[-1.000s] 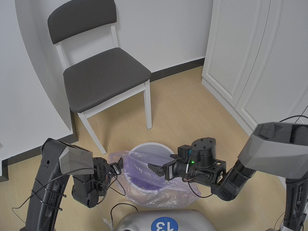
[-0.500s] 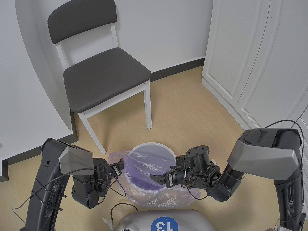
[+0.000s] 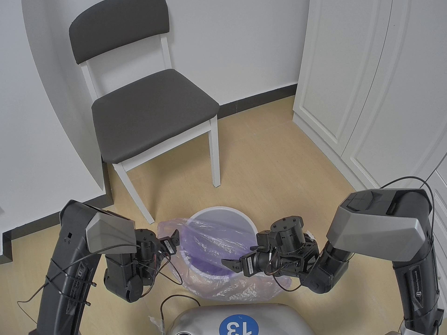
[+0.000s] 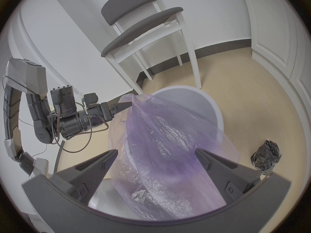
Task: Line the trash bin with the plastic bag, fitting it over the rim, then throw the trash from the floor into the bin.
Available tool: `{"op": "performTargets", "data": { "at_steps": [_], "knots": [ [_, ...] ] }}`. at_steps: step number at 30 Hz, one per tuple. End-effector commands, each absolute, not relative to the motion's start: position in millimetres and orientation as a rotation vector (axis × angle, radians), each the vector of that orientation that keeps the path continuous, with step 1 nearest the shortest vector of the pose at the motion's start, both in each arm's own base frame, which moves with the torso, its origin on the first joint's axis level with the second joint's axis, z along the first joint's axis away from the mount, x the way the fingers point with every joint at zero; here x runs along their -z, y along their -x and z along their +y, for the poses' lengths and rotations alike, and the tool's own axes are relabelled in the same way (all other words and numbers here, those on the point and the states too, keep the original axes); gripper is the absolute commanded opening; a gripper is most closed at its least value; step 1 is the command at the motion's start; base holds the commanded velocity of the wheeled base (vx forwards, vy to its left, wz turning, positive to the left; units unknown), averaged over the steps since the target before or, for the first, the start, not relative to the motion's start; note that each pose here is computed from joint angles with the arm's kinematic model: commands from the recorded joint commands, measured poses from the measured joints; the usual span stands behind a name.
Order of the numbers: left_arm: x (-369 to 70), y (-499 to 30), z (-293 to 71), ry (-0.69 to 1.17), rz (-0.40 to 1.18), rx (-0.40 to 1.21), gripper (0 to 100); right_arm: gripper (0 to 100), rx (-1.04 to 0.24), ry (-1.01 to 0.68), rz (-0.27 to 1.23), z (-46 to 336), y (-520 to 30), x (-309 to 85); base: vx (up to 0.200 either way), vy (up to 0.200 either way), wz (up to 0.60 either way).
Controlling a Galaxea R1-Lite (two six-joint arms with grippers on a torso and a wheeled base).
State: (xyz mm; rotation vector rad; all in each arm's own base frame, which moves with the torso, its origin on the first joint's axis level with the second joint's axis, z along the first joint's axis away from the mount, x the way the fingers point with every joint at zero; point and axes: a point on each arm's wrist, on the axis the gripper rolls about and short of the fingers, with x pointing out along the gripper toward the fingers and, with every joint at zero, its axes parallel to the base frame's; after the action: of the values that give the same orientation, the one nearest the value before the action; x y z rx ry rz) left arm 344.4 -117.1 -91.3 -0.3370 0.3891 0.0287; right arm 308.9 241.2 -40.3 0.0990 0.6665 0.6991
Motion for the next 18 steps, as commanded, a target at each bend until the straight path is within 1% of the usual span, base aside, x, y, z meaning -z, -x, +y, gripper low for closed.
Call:
{"op": "performTargets", "data": {
  "at_steps": [1, 7, 8, 18],
  "knots": [
    [89.4, -345.0, -117.4, 0.344, 0.372, -0.025, 100, 100, -0.693, -0.092, 0.693, 240.5, -308.5, 51.8, 0.000, 0.000, 0.00],
    [89.4, -345.0, -117.3, 0.343, 0.372, -0.026, 100, 100, -0.697, -0.091, 0.695, 241.1, -307.2, 53.6, 0.000, 0.000, 0.00],
    [89.4, -345.0, -117.3, 0.343, 0.372, -0.026, 100, 0, -0.696, -0.091, 0.696, 241.0, -307.2, 54.6, 0.000, 0.000, 0.00],
    [89.4, -345.0, -117.3, 0.343, 0.372, -0.026, 100, 0, -0.706, -0.073, 0.703, 242.5, -305.2, 60.7, 0.000, 0.000, 0.00]
  ]
}}
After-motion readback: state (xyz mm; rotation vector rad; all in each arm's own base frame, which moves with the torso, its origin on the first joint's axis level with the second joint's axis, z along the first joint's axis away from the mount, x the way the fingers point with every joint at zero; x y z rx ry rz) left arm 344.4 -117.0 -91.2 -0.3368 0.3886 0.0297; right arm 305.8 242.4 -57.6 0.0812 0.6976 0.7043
